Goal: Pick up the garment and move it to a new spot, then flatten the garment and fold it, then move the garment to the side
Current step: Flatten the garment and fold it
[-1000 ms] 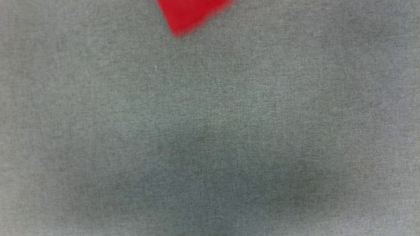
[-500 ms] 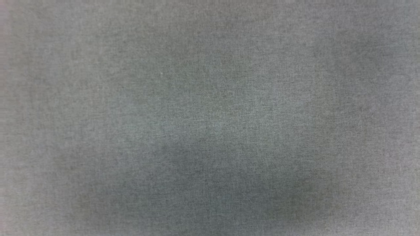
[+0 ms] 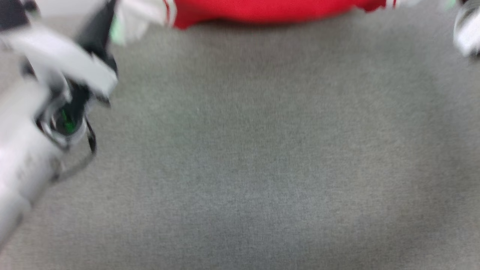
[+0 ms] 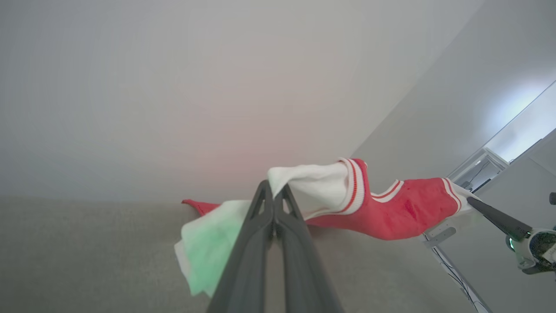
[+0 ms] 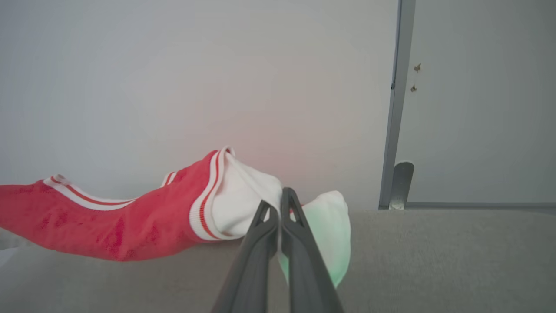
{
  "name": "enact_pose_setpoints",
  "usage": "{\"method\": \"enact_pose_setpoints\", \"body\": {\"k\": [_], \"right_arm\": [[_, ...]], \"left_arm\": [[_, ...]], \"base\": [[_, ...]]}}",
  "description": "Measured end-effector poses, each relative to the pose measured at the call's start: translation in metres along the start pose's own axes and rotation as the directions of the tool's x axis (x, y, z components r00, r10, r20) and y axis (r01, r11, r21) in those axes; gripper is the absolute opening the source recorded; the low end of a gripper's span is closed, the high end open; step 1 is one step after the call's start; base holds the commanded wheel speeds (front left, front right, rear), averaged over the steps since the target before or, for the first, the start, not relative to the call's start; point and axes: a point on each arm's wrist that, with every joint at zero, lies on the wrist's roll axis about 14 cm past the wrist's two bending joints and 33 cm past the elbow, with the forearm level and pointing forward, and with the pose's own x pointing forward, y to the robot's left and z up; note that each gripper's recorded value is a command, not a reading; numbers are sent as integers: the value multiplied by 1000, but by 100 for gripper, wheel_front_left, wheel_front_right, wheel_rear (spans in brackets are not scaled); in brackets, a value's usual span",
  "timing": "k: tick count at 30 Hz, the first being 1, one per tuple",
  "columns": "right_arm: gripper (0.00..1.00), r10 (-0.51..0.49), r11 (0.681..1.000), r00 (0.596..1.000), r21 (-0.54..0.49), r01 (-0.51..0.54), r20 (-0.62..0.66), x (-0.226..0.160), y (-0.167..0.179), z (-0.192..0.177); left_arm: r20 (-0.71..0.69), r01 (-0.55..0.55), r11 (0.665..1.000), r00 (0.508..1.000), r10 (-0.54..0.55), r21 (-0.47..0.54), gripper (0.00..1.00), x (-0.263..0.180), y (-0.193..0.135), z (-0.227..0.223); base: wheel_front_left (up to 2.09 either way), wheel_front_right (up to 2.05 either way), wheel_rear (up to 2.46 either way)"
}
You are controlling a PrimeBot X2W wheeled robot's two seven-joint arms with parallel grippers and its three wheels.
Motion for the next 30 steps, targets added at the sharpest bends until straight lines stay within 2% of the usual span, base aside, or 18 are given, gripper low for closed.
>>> {"method": "enact_pose_setpoints", "body": {"k": [7, 15, 24, 30], "right_arm": [[0, 10, 996, 988, 94, 5, -153, -78, -9, -51], [0, 42, 987, 976, 160, -8, -212, -150, -1, -78], [0, 52, 976, 962, 217, 8, -269, -217, 0, -103], [0, 44, 964, 945, 261, 44, -323, -257, -1, -127]], "left_arm": [[-53, -9, 993, 999, 3, -117, 0, -70, -16, -32], [-41, -76, 975, 997, 68, -209, 0, -146, -16, -55], [-74, -113, 961, 992, 97, -254, 0, -210, -30, -97], [-122, -161, 958, 983, 136, -237, 0, -239, -34, -118]], "base": [[0, 0, 0], [0, 0, 0], [0, 0, 0], [0, 0, 0]]}}
